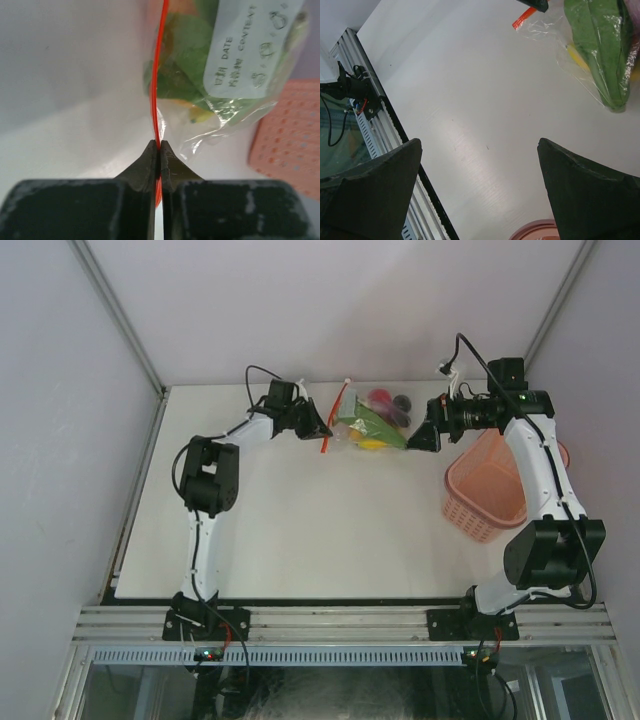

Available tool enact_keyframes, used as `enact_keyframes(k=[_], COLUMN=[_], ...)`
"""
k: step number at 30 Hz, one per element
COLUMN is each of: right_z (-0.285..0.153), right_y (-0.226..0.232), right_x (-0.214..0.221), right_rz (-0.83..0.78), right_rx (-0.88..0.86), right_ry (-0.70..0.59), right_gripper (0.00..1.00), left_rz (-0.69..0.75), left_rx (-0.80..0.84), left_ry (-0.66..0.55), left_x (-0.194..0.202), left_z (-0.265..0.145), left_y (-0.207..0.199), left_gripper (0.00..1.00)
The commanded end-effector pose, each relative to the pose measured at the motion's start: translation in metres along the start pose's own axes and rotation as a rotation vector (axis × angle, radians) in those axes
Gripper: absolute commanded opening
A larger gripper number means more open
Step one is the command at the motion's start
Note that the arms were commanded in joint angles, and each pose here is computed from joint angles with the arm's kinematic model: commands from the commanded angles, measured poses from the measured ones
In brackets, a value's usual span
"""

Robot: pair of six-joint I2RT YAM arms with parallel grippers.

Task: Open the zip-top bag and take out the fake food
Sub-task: Pick up the zipper food storage bag at the center of the board.

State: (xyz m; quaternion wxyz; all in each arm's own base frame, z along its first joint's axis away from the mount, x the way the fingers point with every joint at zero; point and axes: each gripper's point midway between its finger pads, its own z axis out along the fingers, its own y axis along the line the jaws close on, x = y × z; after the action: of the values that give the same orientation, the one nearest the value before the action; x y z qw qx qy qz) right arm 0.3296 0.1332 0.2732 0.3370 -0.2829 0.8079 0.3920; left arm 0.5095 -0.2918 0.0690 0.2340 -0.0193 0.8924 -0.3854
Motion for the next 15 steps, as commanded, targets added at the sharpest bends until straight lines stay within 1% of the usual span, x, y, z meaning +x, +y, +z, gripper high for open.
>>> enact_keyframes(k=[1, 3, 5, 6, 7, 9, 12, 15], right_z=[-0.008, -0.008, -0.007, -0.007, -0.005, 0.005, 0.028, 0.053], right_y=[0.015, 0.016, 0.018, 0.019, 0.022, 0.027, 0.043, 0.066], right_x=[-0.009, -0.008, -0.009, -0.009, -0.010, -0.010, -0.008, -0.005], right_rz=[-0.062, -0.068, -0.079, -0.090, -0.108, -0.155, -0.267, -0.443], right_rx=[-0.011, -0.014, -0.021, -0.028, -0.034, -0.047, -0.101, -0.190], right_ry=[-0.033, -0.033, -0.035, -0.036, -0.034, -0.026, -0.031, -0.044], right_gripper=[0.98, 0.98, 0.98, 0.98, 0.98, 0.98, 0.99, 0.99], left_rz=[0.040, 0.029, 0.027, 0.019, 0.015, -0.039, -0.149, -0.224], left_rx=[0.158, 0.187, 0.204, 0.209, 0.229, 0.264, 0.322, 0.360], left_ry=[-0.077, -0.121, -0.183, -0.213, -0.259, -0.321, -0.371, -0.407], left_x=[-0.022, -0.026, -0.030, -0.029, -0.031, -0.022, 0.000, 0.027], left_z=[-0.012, -0.026, -0.049, -0.063, -0.085, -0.112, -0.149, -0.179], left_y=[-0.042, -0.056, -0.070, -0.076, -0.091, -0.102, -0.116, -0.129], left_gripper=[0.01, 0.00, 0.00, 0.00, 0.00, 0.00, 0.00, 0.00])
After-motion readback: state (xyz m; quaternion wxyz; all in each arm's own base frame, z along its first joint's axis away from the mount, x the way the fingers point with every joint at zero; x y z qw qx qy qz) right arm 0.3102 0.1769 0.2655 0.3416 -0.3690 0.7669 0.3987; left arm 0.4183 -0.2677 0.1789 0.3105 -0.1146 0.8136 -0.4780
